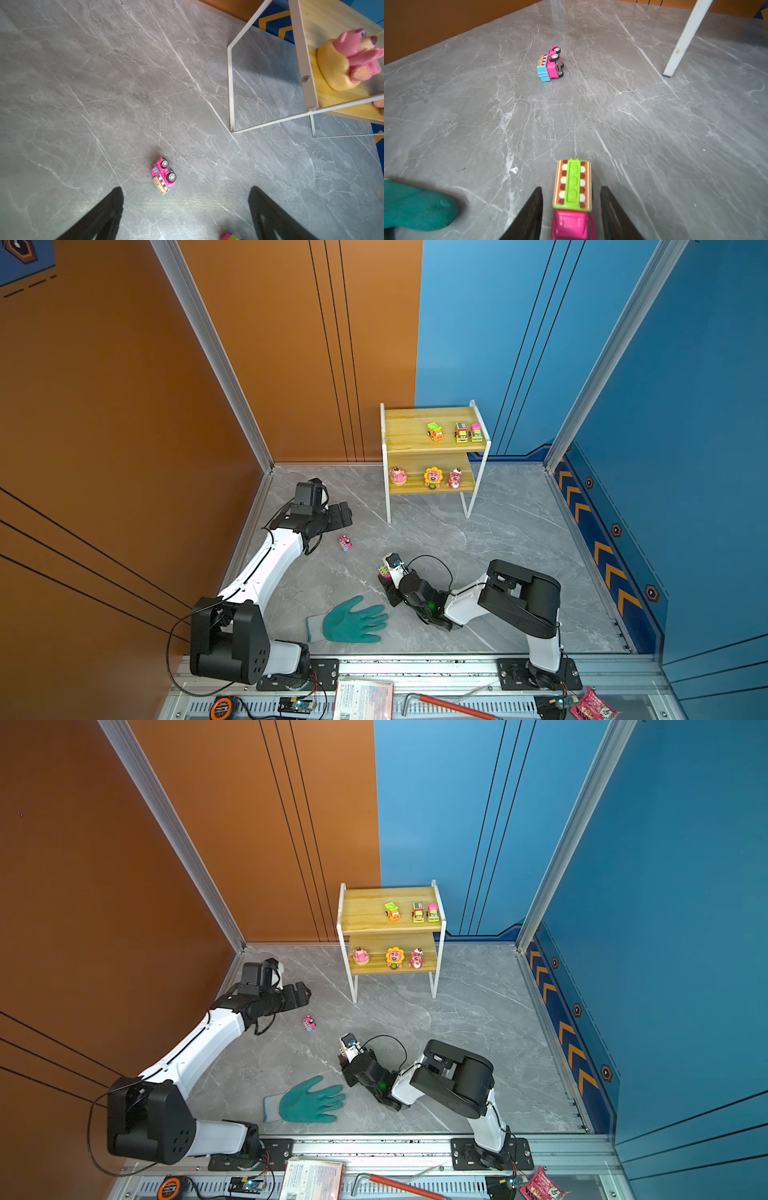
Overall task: Place and organize the plastic toys onto the shelf
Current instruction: 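Lift the green-roofed pink car with the right gripper, then carry the green-roofed car up over the upper shelf with the right gripper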
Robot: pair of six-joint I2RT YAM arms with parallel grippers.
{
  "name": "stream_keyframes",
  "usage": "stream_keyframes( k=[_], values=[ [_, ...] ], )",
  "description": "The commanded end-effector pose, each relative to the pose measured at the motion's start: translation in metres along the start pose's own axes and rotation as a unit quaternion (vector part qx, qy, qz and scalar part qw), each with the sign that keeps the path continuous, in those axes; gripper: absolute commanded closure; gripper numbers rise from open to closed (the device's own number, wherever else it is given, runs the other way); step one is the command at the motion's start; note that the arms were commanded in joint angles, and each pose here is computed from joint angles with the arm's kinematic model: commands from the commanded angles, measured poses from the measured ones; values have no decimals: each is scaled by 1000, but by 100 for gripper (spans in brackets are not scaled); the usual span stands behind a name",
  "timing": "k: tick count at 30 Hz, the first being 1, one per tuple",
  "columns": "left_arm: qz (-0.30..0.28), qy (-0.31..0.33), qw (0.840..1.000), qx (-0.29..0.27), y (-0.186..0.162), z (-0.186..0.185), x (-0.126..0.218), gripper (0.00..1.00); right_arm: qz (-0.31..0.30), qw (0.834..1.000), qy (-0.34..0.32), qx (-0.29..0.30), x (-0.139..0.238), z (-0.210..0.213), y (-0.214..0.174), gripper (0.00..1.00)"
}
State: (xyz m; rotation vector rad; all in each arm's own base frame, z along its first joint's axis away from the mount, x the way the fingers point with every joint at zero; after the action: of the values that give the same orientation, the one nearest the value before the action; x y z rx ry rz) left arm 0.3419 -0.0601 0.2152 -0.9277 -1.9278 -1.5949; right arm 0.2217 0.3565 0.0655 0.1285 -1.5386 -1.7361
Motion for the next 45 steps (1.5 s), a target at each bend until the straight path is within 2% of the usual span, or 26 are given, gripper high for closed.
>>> stream_keyframes(
  k=[1,14,23,27,34,45],
  values=[
    [3,0,1000,-13,4,-5,0,5,-6,1000,6,-7,-2,-2,3,54],
    [0,6,1000,-19,4,-5,2,5,11,1000,14,1,-12,2,0,56],
    [-3,7,1000,-21,5,-5,3,5,9,1000,6,5,-10,4,10,74],
    [-6,6,1000,-21,6,-5,5,5,4,1000,-1,5,2,6,24,76],
    [-17,-2,1000,-21,8,-9,13,5,-12,1000,-1,-3,46,17,73,77],
    [-62,-28,996,-50,13,-30,44,5,-85,995,-44,-30,138,10,215,79]
  ],
)
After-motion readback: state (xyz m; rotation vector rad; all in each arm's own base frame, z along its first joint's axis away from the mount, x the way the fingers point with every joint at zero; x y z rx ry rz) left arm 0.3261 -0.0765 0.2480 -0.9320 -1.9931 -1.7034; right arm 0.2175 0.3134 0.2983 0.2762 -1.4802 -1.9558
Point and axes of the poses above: each gripper's point midway between its finger pads, its own x axis back along the fingers, its own z axis along the line the jaws close on, y = z × x, the point moved 6 cm from there along x, back along the fingers, and after that the axes turned 11 degrees about -x, right-handed, at the moved point
